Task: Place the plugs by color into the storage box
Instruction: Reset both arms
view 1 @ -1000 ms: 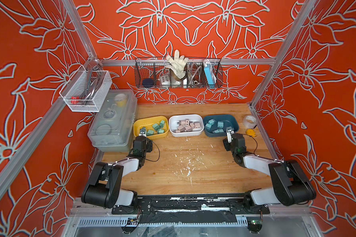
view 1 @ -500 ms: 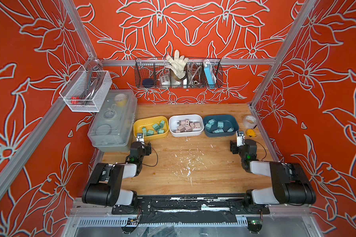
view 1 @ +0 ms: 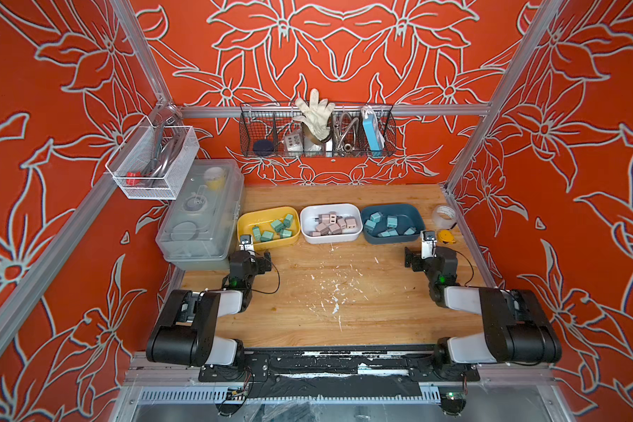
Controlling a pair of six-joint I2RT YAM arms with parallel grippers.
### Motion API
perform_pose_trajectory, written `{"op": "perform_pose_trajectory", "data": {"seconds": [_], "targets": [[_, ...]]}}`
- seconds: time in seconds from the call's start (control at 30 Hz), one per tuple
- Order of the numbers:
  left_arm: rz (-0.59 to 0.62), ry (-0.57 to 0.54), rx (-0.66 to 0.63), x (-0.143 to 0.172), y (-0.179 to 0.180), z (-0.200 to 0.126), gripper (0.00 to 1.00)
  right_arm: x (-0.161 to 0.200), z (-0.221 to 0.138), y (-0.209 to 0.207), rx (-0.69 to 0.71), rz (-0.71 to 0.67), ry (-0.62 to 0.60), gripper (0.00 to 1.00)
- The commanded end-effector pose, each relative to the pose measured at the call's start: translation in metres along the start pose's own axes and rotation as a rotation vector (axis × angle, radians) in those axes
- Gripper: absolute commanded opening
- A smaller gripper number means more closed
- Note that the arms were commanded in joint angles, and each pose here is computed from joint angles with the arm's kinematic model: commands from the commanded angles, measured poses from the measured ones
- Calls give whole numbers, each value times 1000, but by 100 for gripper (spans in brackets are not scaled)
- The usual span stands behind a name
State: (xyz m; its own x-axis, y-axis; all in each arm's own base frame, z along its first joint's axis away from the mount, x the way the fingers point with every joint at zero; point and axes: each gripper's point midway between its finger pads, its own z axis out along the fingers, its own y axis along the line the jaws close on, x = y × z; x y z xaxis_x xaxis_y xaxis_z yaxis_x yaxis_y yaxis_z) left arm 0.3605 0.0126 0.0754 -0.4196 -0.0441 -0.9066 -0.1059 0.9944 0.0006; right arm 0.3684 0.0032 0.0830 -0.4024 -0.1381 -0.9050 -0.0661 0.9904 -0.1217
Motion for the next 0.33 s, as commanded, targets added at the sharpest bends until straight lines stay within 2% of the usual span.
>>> {"op": "perform_pose_trajectory", "data": {"seconds": [0.0, 0.3], "targets": [[-10, -28, 3, -11, 0, 1, 99, -11, 0, -1, -2, 11, -36, 99], [-10, -29, 3, -11, 0, 1, 99, -11, 0, 0, -4, 11, -35, 99]]}}
